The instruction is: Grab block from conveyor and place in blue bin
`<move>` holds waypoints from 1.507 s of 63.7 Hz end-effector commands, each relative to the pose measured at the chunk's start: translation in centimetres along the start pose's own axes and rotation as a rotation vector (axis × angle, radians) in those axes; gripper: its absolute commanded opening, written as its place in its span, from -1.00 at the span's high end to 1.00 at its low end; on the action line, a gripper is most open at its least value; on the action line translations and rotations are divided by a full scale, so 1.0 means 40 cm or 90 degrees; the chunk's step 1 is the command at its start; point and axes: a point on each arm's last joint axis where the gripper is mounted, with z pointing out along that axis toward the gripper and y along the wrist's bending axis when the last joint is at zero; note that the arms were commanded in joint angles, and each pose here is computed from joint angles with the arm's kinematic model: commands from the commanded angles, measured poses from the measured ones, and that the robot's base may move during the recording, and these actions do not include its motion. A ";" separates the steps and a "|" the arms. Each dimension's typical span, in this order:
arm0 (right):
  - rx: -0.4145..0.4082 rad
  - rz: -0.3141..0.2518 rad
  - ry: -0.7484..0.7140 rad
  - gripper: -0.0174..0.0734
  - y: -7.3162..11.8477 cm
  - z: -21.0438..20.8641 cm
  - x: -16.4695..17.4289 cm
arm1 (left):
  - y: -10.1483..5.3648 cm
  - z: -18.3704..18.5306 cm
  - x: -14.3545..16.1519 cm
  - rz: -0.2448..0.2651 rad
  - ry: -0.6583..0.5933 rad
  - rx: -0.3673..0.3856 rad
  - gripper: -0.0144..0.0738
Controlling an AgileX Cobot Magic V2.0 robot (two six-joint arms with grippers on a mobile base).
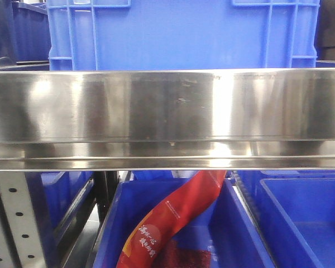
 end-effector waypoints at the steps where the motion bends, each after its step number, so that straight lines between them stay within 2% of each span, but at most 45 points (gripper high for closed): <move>1: 0.002 -0.008 -0.015 0.97 -0.001 -0.003 -0.003 | 0.013 -0.020 0.044 -0.005 -0.009 -0.052 0.92; 15: 0.002 -0.008 -0.015 0.97 -0.001 -0.003 -0.003 | 0.033 -0.045 0.123 0.001 -0.010 -0.153 0.92; 25: 0.002 -0.008 -0.015 0.97 -0.001 -0.003 -0.003 | 0.044 -0.048 0.138 0.006 -0.022 -0.201 0.92; 27: 0.002 -0.008 -0.015 0.97 -0.001 -0.003 -0.003 | 0.045 -0.048 0.145 0.004 -0.005 -0.206 0.92; 96: 0.004 -0.008 -0.016 0.97 -0.001 -0.003 -0.003 | 0.046 -0.048 0.141 0.006 -0.015 -0.210 0.92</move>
